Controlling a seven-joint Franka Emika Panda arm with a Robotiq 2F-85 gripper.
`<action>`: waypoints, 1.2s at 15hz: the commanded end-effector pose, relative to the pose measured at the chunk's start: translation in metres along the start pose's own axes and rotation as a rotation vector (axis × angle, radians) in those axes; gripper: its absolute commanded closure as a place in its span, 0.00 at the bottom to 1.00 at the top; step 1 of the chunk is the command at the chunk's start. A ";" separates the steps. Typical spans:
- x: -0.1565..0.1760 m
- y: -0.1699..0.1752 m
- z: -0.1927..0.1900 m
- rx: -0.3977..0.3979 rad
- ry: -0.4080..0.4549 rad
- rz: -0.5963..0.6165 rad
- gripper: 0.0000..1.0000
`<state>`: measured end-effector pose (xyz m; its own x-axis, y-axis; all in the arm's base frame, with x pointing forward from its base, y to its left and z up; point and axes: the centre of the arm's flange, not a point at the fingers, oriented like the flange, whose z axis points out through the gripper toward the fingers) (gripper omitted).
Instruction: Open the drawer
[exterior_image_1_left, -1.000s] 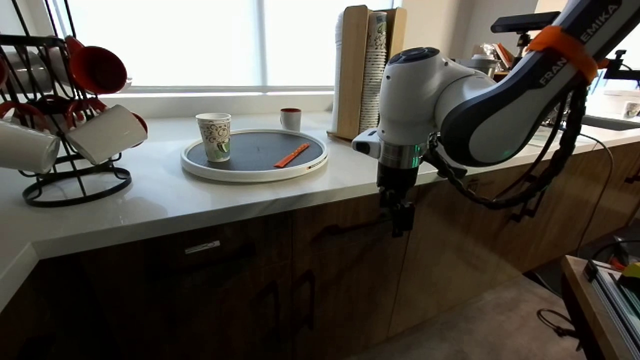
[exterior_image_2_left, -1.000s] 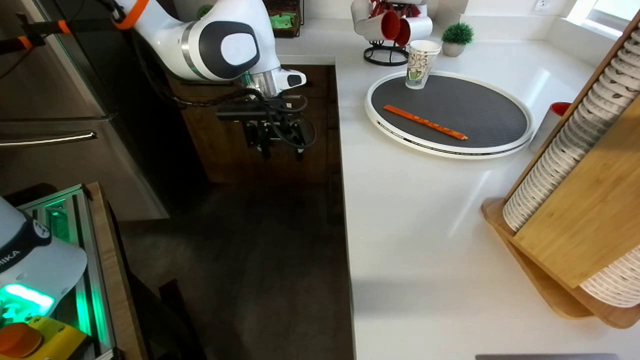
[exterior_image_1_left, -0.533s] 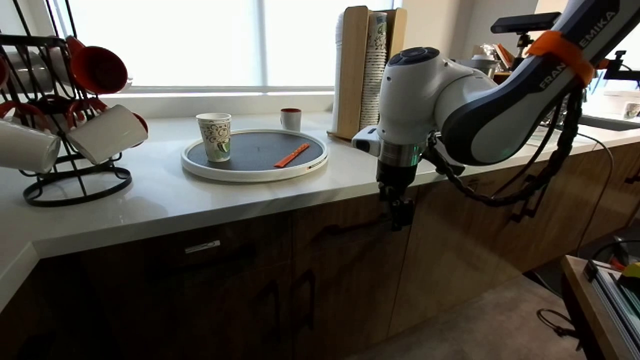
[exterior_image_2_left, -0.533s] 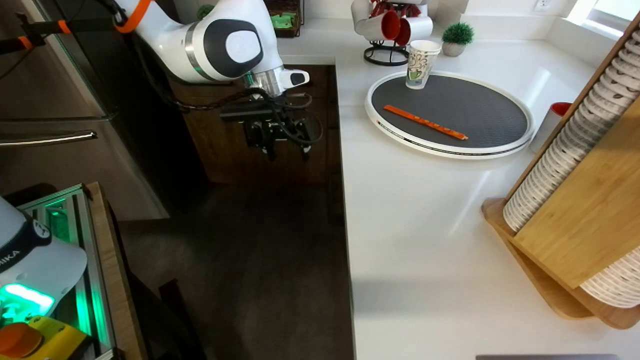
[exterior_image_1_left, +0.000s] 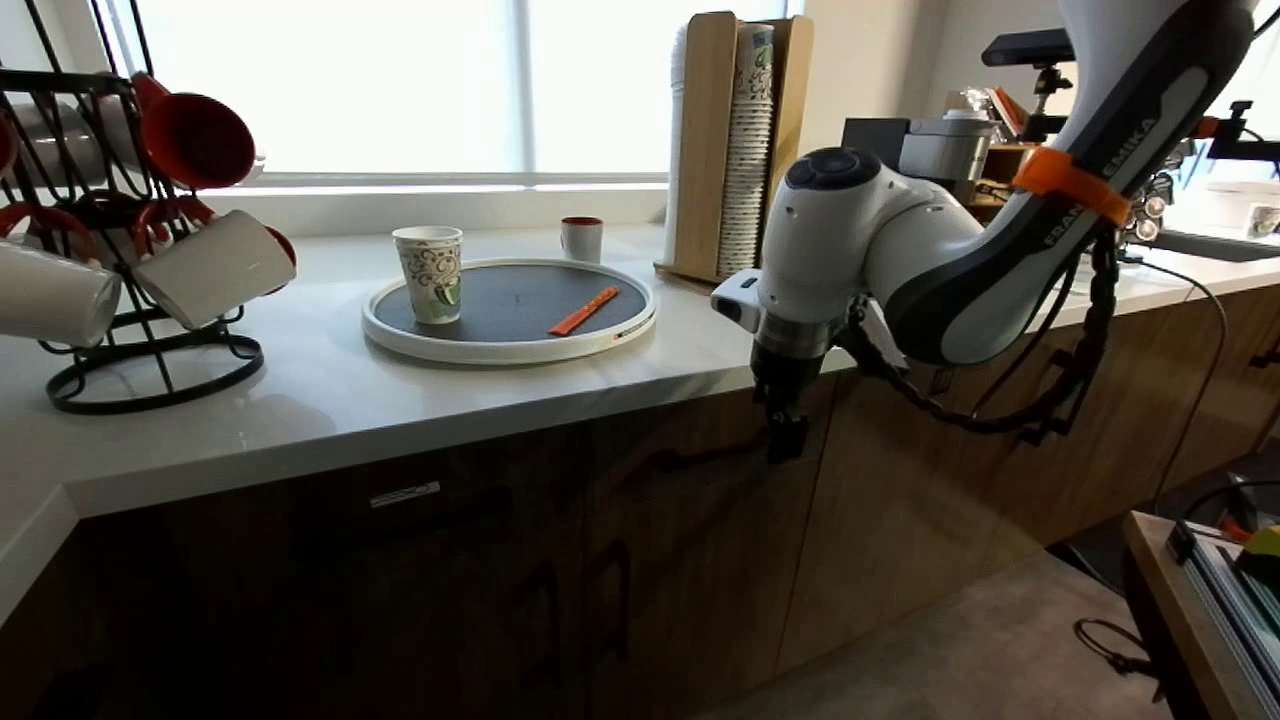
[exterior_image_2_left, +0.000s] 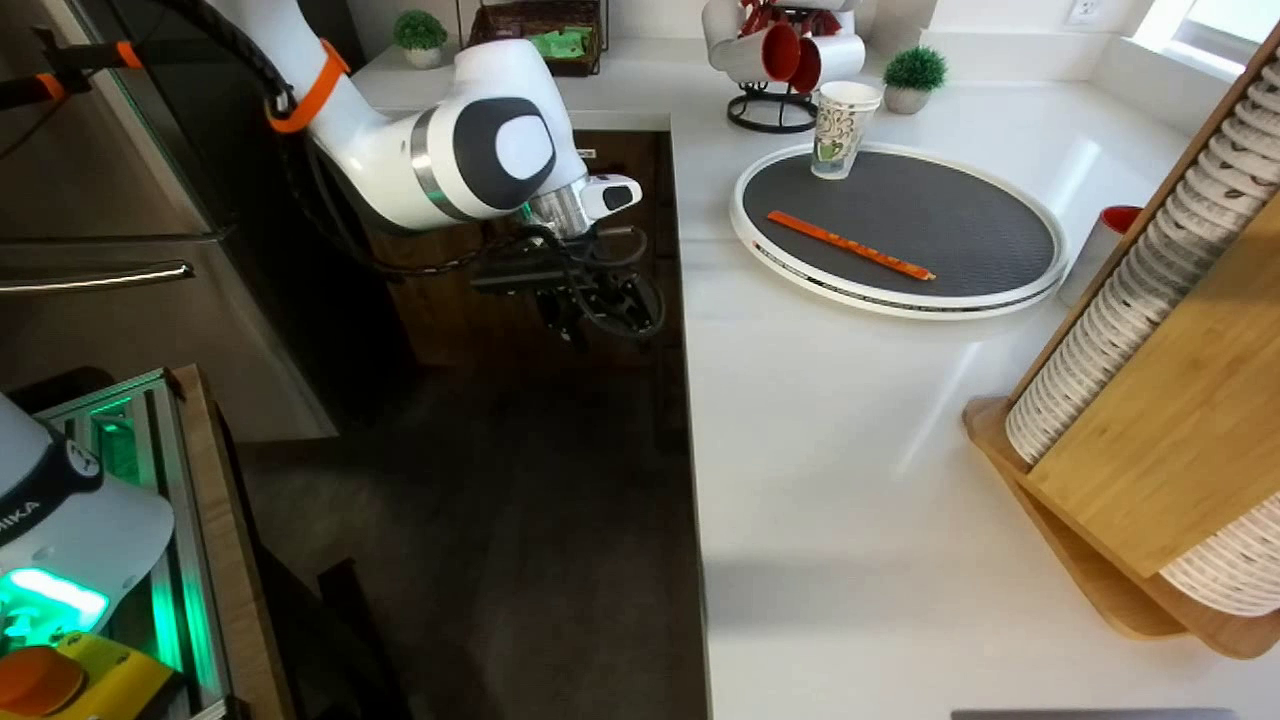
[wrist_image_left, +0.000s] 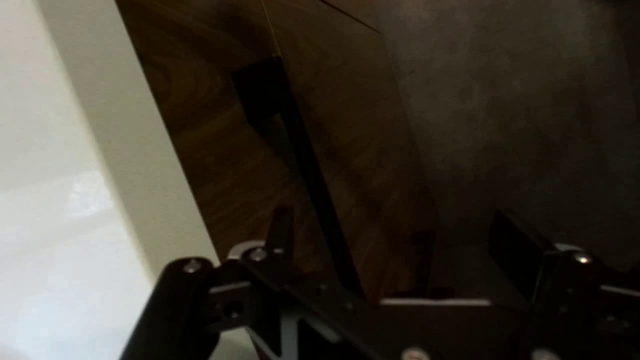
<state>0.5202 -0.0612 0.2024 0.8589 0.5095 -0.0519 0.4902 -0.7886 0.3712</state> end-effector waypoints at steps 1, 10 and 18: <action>0.011 -0.005 0.037 -0.059 0.041 0.013 0.00; 0.013 0.002 0.038 -0.073 0.050 -0.005 0.00; 0.017 -0.007 0.069 -0.076 -0.001 -0.010 0.00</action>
<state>0.5378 -0.0700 0.1552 0.8458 0.5325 -0.0323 0.4913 -0.7538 0.4364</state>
